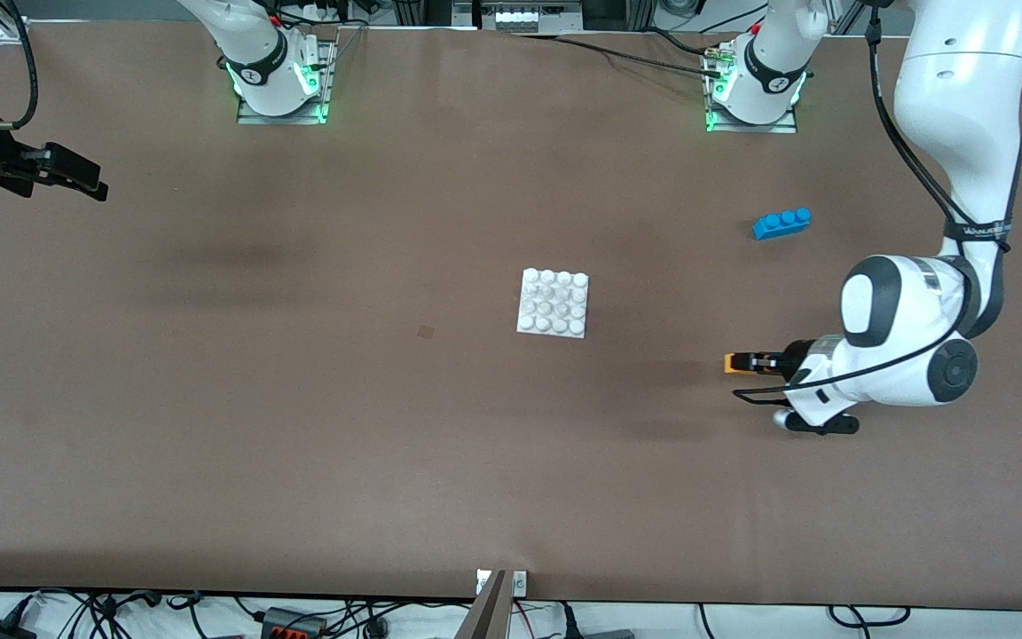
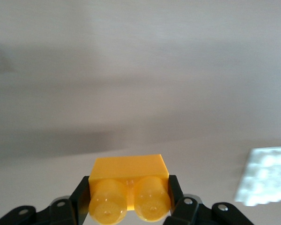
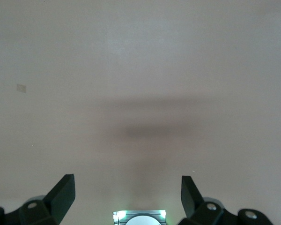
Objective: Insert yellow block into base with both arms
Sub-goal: 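Lift the yellow brick with the left gripper and carry it over the plate, then lower the yellow brick onto the plate studs and press it down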
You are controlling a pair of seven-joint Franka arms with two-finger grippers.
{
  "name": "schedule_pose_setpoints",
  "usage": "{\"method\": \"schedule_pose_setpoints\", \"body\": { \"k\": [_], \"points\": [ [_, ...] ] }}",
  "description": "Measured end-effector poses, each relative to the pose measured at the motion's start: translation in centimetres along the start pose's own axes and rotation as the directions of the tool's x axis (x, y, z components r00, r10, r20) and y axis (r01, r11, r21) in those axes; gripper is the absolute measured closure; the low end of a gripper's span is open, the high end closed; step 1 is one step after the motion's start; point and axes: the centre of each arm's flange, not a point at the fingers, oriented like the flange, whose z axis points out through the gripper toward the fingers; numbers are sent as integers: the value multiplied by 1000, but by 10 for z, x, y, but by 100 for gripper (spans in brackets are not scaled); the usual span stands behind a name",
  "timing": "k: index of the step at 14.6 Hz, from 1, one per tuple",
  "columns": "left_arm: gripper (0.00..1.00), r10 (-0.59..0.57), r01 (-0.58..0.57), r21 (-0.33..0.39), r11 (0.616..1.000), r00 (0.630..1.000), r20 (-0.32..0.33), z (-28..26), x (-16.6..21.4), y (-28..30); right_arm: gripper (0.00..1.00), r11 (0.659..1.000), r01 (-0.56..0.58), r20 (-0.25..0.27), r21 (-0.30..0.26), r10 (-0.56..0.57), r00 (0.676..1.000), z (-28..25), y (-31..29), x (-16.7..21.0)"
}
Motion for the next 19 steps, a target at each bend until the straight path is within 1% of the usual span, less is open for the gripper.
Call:
{"method": "schedule_pose_setpoints", "body": {
  "k": [3,6,8,10,12,15,17,19],
  "points": [
    [32,-37,38,-40,998,999,39,16,-18,85,0,1000,1,-1,0,-1,1000,0,-1,0],
    [32,-94,95,-25,995,994,47,44,-39,162,0,1000,9,-2,-1,-9,1000,-1,-5,0],
    [32,-90,91,-10,996,994,58,70,-52,199,0,1000,13,-2,-2,-13,1000,-1,-7,0],
    [32,-81,81,3,997,994,69,96,-62,218,0,1000,14,-2,-2,-14,1000,-1,-8,0],
    [32,-81,80,10,997,994,68,113,-69,224,0,1000,16,-2,-2,-16,1000,-1,-9,0],
    [32,-60,60,13,998,998,28,147,-89,235,0,1000,18,-2,-2,-18,1000,-1,-10,0],
    [32,-49,48,27,998,999,24,169,-106,238,0,1000,19,-2,-2,-19,1000,-1,-10,0],
    [32,-34,33,33,999,999,22,170,-115,245,0,1000,19,-1,-2,-19,1000,-1,-10,0]
  ]
}}
